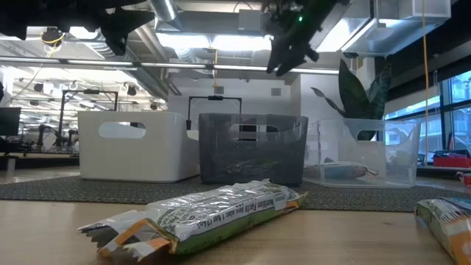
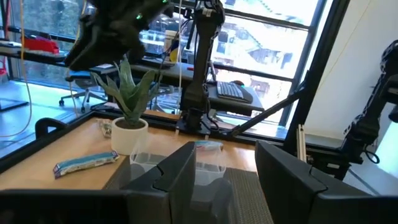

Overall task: Pick and place Granola Bars by type
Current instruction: Put the blue granola bar into the black bin

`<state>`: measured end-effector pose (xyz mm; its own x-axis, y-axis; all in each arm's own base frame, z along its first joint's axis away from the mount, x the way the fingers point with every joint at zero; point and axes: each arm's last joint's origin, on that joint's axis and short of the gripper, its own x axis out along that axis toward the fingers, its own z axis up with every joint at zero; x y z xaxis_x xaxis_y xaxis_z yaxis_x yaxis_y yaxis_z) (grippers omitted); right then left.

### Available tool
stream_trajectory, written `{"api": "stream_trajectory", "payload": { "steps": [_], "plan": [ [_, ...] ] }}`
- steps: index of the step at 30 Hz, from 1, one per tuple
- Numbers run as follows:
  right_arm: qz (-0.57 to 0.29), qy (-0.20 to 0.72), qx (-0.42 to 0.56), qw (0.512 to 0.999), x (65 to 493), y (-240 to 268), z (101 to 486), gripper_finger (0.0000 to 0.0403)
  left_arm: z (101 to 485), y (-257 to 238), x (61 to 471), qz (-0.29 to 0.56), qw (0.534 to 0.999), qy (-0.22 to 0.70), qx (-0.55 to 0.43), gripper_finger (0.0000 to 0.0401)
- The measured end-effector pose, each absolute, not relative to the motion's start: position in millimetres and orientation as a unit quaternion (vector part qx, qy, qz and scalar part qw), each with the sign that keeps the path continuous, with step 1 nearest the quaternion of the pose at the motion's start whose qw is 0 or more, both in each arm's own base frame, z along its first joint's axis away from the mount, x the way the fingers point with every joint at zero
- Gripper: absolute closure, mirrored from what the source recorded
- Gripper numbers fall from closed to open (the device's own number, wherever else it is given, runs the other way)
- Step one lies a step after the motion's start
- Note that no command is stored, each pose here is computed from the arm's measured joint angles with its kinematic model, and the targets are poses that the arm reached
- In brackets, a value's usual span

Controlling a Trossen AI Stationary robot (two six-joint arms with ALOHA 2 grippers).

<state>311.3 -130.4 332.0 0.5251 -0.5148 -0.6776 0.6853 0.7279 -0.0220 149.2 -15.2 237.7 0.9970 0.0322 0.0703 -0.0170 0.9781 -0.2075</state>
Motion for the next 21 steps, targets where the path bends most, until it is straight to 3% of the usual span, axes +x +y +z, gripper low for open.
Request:
{"api": "stream_trajectory", "payload": {
  "steps": [9,17,21],
  "plan": [
    [-0.296,0.385,0.029,0.873,323.1,-146.4,315.8,0.0221,237.7,-15.2,149.2,0.013,0.994,-0.036,-0.103,0.0243],
    [-0.258,0.393,0.067,0.880,323.3,-148.6,310.6,0.0219,237.6,-14.3,149.2,0.029,0.994,-0.038,-0.103,0.0240],
    [-0.266,0.411,0.087,0.868,319.8,-151.7,305.4,0.0195,237.6,-13.8,149.2,0.038,0.993,-0.038,-0.104,0.0242]
  ]
}}
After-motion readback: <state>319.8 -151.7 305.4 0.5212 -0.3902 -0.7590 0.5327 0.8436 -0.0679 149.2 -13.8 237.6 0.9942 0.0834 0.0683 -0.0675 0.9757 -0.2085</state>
